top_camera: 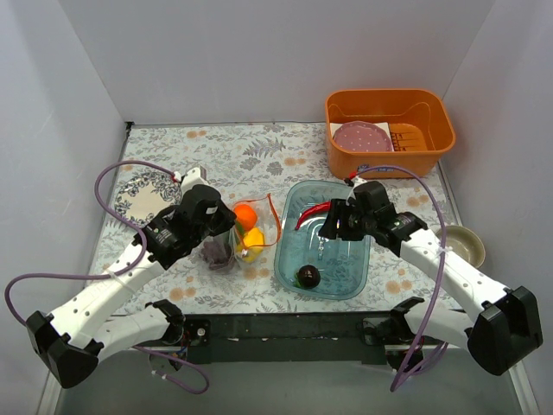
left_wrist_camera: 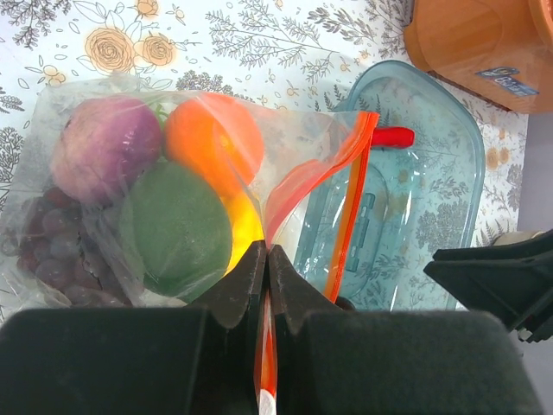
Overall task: Place the food in the zip-top bag and seal the zipper
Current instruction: Pick up the fake fruit from the bin.
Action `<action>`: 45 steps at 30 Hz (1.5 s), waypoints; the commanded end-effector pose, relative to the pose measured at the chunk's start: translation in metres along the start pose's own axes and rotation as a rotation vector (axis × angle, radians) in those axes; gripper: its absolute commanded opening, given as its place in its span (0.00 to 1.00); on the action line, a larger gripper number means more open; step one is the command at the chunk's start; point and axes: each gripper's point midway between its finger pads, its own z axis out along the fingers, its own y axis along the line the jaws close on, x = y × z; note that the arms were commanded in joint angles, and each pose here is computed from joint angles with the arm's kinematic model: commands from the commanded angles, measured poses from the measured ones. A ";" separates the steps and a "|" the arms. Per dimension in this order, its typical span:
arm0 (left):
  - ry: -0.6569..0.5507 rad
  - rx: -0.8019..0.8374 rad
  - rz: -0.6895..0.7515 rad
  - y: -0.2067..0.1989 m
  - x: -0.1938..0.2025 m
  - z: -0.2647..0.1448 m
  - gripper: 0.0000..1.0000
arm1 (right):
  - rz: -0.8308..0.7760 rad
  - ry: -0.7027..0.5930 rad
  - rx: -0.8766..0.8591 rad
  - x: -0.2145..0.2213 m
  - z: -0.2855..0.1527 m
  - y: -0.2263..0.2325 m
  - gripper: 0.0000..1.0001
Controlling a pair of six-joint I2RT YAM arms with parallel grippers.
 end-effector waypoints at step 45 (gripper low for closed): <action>0.004 0.023 -0.010 -0.003 0.003 0.005 0.00 | -0.131 0.290 -0.205 0.079 0.026 0.030 0.91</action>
